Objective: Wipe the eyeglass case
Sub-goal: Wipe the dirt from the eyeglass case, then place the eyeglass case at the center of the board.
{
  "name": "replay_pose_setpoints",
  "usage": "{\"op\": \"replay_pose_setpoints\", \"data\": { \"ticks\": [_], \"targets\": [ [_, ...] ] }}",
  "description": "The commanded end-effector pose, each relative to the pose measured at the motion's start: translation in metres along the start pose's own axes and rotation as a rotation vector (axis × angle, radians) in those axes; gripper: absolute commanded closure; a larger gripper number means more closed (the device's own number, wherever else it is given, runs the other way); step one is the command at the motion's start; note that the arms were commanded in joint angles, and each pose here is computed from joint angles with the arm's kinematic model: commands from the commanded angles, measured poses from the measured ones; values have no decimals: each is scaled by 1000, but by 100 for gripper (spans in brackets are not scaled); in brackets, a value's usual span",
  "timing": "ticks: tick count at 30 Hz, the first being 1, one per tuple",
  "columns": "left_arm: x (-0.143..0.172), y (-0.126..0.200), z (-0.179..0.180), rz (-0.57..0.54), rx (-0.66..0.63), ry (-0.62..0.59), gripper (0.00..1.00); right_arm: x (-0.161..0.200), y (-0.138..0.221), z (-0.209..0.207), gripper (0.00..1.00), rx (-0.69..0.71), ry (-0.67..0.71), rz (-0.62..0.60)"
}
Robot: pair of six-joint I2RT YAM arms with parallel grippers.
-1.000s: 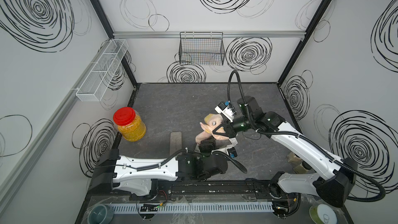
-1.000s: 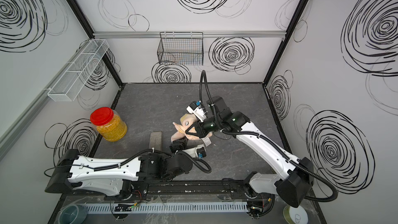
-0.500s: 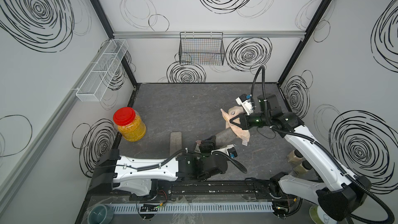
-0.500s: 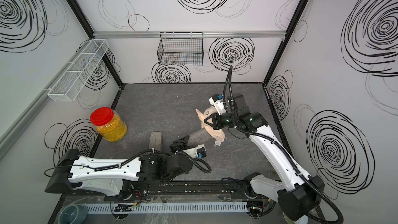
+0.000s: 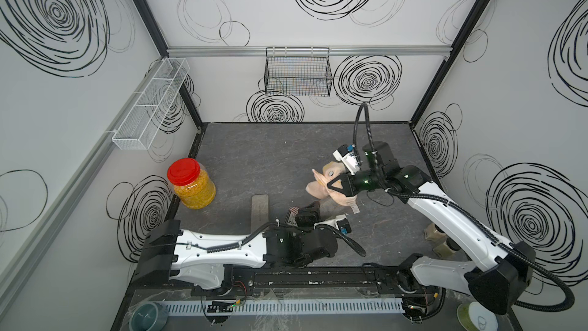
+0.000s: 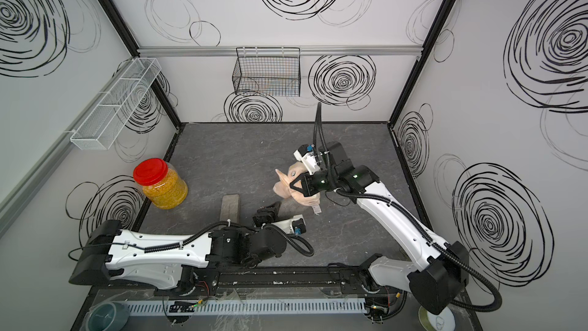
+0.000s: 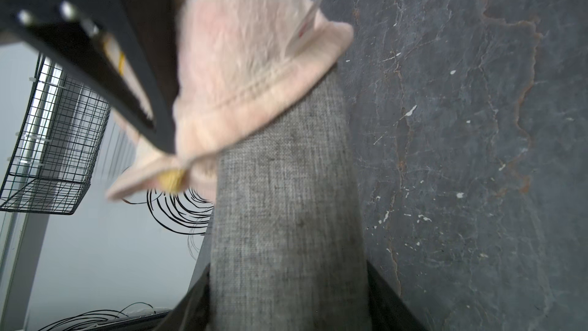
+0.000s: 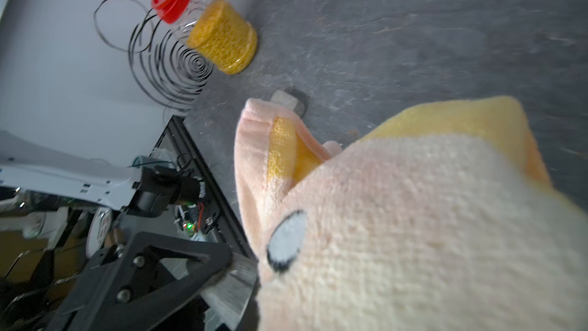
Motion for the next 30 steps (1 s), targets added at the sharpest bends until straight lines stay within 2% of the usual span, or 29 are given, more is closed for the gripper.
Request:
{"op": "replay_pose_setpoints", "data": {
  "ticks": [1,6,9,11,13,15,18,22,25,27,30],
  "targets": [
    [-7,2,10,-42,-25,85,44,7,21,-18,97,135,-26,-10],
    [-10,-2,7,-49,-15,88,43,-10,12,27,96,-138,61,-82],
    [-12,-3,6,-48,-13,87,43,-11,-11,52,96,-240,116,-46],
    [-12,-4,6,-43,-15,85,43,-8,-25,54,96,-247,100,-2],
    [-12,-3,7,-41,-18,90,43,-2,-31,40,97,-165,52,51],
    [-11,-2,8,-43,-13,102,43,10,-28,10,99,-26,-23,116],
    [-11,-3,8,-46,8,127,43,34,-11,-42,100,154,-174,124],
    [-11,-7,6,-42,42,162,43,54,27,-85,100,302,-313,19],
    [-14,-14,1,-45,100,220,43,58,48,-98,99,421,-330,-121],
    [-17,-21,-4,-34,133,284,43,58,57,-100,99,463,-330,-213],
    [-20,-37,-10,14,196,420,42,61,65,-105,99,508,-358,-263]
  ]
}}
Point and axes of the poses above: each gripper's point midway between its finger pads, its own y axis back along the fingers, its own z axis along the line the jaws close on, x = y × z, the point moved 6 cm from there along y, back along the fingers, and after that the axes turned 2 degrees about y, right-handed, at the moved point
